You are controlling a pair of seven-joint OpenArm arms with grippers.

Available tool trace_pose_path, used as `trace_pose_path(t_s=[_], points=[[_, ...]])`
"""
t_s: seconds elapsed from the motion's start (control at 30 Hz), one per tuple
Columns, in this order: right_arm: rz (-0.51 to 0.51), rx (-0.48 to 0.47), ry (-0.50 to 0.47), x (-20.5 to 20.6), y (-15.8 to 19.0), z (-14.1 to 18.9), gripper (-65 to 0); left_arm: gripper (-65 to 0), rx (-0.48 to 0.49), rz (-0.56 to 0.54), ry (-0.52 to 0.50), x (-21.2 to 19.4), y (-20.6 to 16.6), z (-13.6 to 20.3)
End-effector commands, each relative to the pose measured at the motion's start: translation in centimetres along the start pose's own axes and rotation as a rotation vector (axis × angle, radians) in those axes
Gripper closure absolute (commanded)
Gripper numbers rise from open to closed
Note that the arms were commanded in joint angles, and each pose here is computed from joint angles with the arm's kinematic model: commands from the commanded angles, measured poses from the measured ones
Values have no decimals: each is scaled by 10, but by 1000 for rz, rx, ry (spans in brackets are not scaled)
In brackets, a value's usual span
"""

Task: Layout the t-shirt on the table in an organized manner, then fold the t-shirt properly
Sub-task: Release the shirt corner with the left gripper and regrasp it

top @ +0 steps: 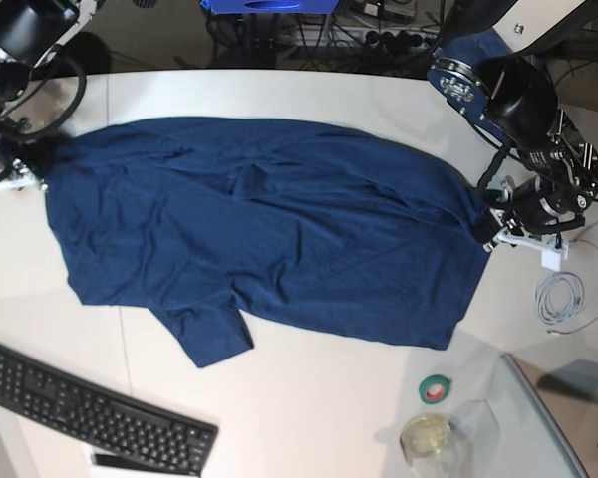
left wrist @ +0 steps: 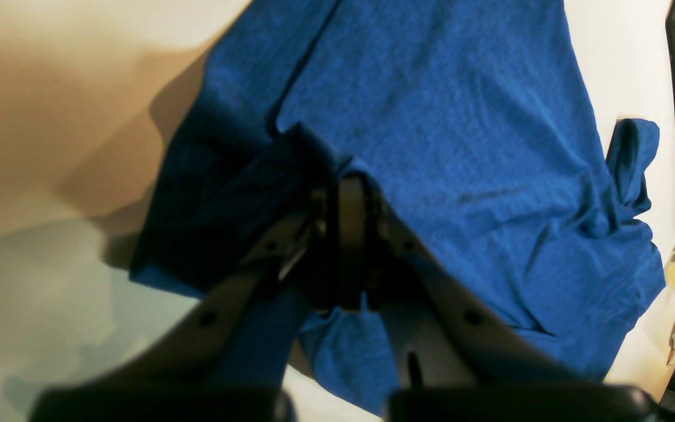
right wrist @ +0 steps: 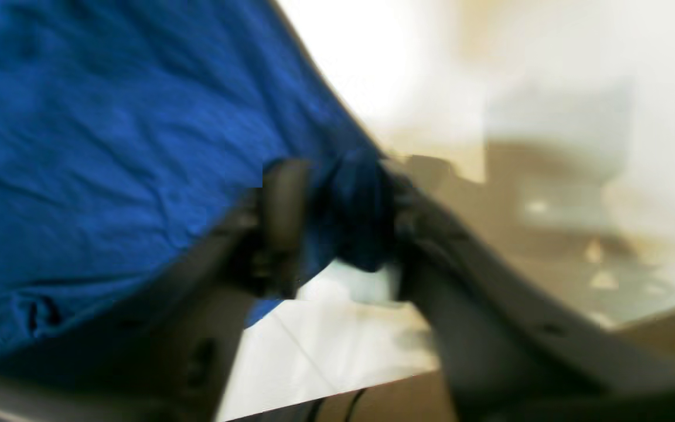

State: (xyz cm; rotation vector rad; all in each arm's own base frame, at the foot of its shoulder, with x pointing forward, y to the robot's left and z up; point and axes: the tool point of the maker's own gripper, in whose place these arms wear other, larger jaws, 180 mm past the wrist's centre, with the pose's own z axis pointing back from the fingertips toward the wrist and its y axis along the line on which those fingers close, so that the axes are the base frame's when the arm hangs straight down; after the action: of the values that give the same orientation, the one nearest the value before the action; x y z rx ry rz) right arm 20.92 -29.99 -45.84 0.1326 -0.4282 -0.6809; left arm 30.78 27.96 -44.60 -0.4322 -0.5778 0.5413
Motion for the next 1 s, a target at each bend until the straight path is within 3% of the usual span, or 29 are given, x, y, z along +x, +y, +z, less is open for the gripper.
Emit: trace_pose_path(t_s=[0.0,0.1,0.2,0.27,0.47,0.57,0.7,0.87,0.97], points=[[17,8,-72,20,6,11,-291,-86,-10,-9,-56,20,-4,6],[42,-2,-125,30,8,26,-371,-337,-10,-11,-61,21,-5,7],[62,-12,-157,37,8,35,-371,-489,-11,-13,-61,21,-5,7],[72,-22,-175,38,5,41,-371,-538,-5,-20,-70,24,-4,10],[190,-20,-219,41,8,59,-369,-550,95,-131,-130,31,7,42],[211,-13,-225,38,10,62,-369,-550,167,-200,-129,16,25,64],[236,-11,-244,37,10,64,-369,-546,143,-278,-96,-23,40,83],[223,3,-287,31,12,62,-369,-546,102,-272,-238,-25,44,93],[219,5,-285,29,13,61,-369,-546,50,-322,-246,-31,32,81]])
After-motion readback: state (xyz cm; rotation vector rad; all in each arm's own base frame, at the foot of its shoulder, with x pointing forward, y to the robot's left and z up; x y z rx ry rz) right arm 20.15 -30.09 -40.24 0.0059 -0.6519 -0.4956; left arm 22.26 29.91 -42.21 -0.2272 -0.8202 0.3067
